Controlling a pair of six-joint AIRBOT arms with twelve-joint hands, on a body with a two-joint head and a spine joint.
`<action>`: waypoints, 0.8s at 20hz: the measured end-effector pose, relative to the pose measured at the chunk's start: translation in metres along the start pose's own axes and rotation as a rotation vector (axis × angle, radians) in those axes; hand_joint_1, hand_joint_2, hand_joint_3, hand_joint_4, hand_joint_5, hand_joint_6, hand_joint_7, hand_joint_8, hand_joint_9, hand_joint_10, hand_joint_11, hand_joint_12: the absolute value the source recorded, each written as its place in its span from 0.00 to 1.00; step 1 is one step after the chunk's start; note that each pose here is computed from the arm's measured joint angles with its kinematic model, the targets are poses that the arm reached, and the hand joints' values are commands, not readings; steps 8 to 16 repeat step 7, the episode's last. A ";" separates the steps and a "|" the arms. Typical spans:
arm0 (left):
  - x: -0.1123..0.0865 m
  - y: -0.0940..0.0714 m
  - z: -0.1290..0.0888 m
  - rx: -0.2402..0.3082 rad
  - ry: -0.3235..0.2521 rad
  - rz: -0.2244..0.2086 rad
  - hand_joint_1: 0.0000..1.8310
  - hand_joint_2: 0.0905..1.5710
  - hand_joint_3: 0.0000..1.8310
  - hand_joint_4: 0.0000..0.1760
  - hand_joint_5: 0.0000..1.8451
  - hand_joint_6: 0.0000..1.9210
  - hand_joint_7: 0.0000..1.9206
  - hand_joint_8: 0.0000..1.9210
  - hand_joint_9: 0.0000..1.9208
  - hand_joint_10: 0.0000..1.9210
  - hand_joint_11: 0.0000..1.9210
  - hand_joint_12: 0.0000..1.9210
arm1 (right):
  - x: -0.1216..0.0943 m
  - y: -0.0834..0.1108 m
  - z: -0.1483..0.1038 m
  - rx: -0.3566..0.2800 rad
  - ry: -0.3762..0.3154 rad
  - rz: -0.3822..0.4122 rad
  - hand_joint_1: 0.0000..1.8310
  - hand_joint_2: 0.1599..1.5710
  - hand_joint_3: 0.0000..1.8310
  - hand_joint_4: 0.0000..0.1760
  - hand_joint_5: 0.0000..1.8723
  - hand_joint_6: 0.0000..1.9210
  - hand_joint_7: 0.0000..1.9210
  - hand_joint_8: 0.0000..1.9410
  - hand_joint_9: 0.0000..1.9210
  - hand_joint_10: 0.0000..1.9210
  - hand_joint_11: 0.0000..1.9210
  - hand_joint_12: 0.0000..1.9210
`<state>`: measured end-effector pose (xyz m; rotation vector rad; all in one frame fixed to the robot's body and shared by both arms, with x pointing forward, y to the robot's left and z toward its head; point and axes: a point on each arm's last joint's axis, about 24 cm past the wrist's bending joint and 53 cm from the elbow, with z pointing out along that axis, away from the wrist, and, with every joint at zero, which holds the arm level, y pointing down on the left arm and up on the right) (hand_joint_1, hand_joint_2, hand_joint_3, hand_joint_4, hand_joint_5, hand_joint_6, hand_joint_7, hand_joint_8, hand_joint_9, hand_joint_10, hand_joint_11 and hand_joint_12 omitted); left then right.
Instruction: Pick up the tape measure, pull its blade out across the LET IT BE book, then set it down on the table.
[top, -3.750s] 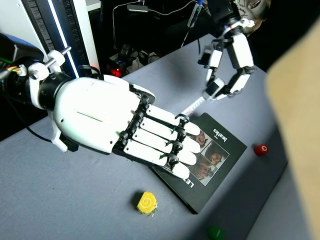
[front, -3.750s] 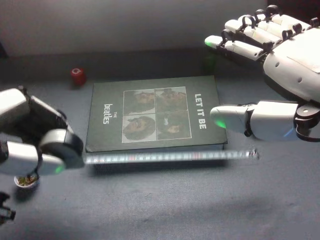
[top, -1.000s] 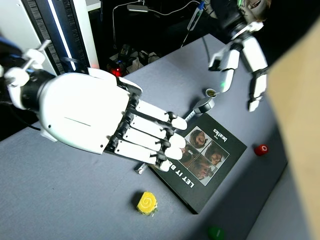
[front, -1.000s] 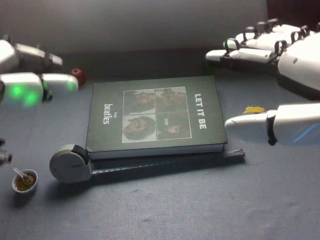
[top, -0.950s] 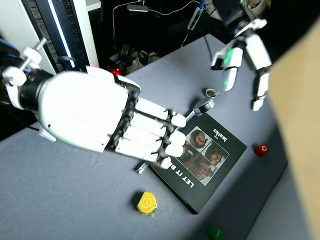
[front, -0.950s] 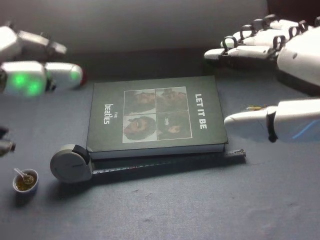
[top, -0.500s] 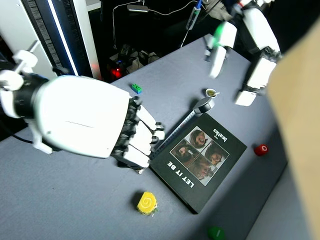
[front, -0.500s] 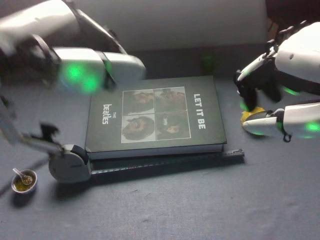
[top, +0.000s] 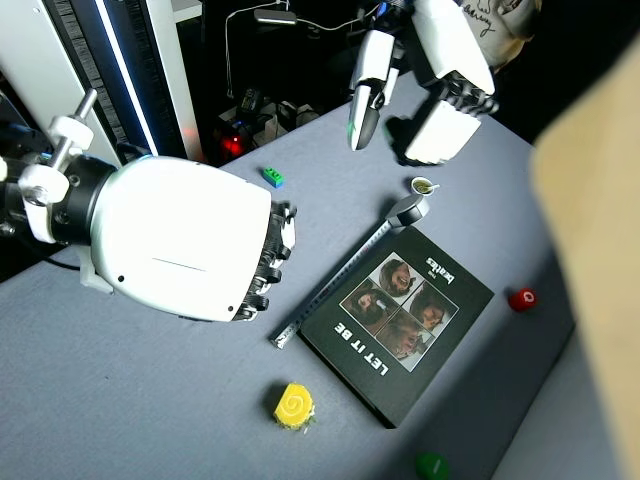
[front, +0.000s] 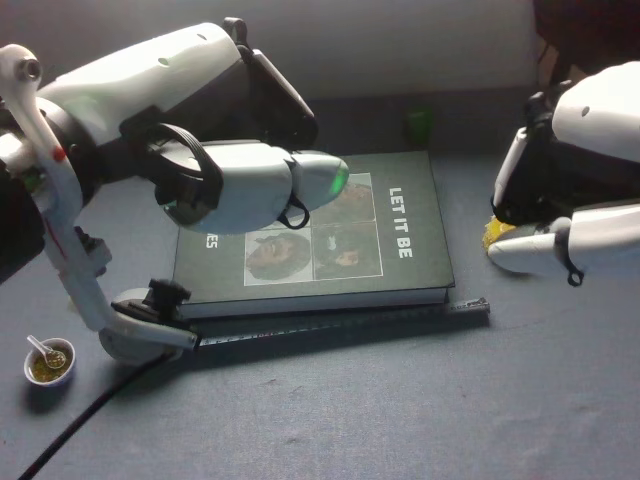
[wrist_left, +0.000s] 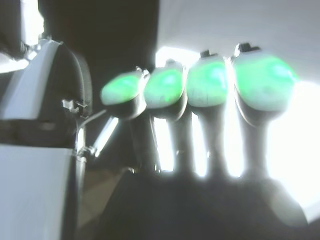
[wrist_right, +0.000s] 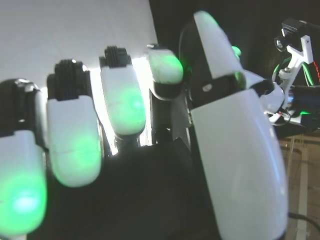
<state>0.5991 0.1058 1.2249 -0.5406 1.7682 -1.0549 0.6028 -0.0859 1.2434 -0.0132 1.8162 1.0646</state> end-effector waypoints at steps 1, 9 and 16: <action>0.000 0.001 0.000 -0.002 0.000 0.002 0.37 0.78 0.00 0.70 0.57 1.00 0.64 1.00 0.67 1.00 0.71 1.00 | 0.001 0.000 0.000 0.002 0.005 -0.005 0.40 0.87 0.01 1.00 0.70 1.00 0.80 1.00 0.92 1.00 1.00 1.00; 0.002 0.002 -0.001 -0.009 -0.002 -0.010 0.38 0.79 0.00 0.78 0.56 1.00 0.63 1.00 0.66 1.00 0.70 1.00 | -0.007 0.000 -0.001 -0.011 -0.042 -0.009 0.41 0.87 0.01 1.00 0.70 1.00 0.80 1.00 0.93 1.00 1.00 1.00; 0.002 0.002 -0.001 -0.009 -0.002 -0.010 0.38 0.79 0.00 0.78 0.56 1.00 0.63 1.00 0.66 1.00 0.70 1.00 | -0.007 0.000 -0.001 -0.011 -0.042 -0.009 0.41 0.87 0.01 1.00 0.70 1.00 0.80 1.00 0.93 1.00 1.00 1.00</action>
